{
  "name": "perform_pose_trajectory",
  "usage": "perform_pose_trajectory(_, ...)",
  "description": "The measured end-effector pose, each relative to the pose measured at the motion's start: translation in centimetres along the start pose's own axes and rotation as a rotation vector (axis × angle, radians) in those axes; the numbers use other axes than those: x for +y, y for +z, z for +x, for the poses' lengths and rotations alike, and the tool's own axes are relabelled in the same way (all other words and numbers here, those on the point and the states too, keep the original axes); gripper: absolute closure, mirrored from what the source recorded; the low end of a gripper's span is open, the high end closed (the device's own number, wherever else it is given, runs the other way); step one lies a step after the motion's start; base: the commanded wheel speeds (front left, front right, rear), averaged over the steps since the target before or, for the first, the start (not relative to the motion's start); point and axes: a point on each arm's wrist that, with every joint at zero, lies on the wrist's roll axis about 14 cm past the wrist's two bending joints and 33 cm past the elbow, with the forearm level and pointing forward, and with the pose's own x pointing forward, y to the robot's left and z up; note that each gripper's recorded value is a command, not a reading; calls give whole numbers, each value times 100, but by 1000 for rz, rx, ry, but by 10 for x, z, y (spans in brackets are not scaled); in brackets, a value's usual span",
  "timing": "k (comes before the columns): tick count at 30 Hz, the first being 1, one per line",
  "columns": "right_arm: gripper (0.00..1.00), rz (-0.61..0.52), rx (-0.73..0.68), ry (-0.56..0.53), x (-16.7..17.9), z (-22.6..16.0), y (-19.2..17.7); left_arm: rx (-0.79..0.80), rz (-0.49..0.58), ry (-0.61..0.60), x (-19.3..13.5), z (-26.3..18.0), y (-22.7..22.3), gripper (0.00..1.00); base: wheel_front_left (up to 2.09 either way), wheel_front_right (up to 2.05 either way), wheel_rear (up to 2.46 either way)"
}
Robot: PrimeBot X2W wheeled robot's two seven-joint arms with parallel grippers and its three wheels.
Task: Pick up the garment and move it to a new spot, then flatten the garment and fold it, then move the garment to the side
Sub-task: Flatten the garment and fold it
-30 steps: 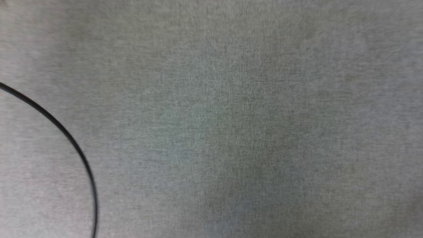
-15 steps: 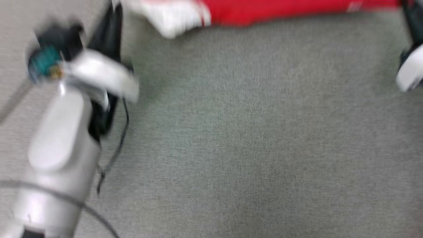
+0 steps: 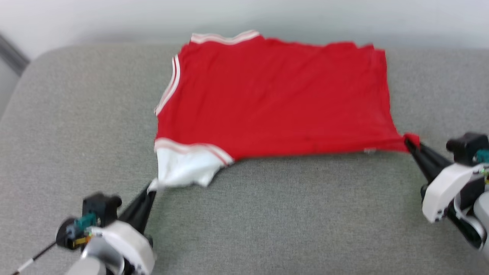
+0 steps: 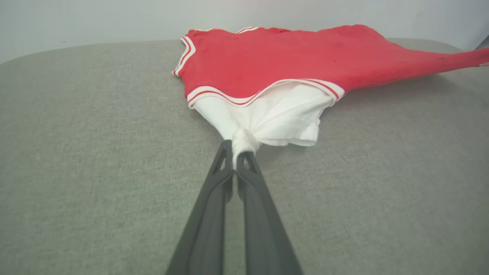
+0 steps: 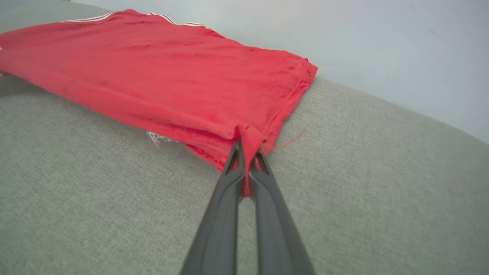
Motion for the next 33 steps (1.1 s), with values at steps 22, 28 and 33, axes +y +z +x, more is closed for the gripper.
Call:
perform_pose_trajectory(22, 100, 182, 213, 49, 43, -118, -64, 238, -191, -115, -52, -121, -53, 100, 0, 0, 0)
perform_pose_trajectory(28, 100, 214, 166, 47, 38, -112, -44, 145, -151, -122, -46, -100, -26, 100, 0, 0, 0)
perform_pose_trajectory(33, 100, 213, 144, 45, 31, -102, -30, 16, -115, -147, -43, -70, 17, 100, 0, 0, 0)
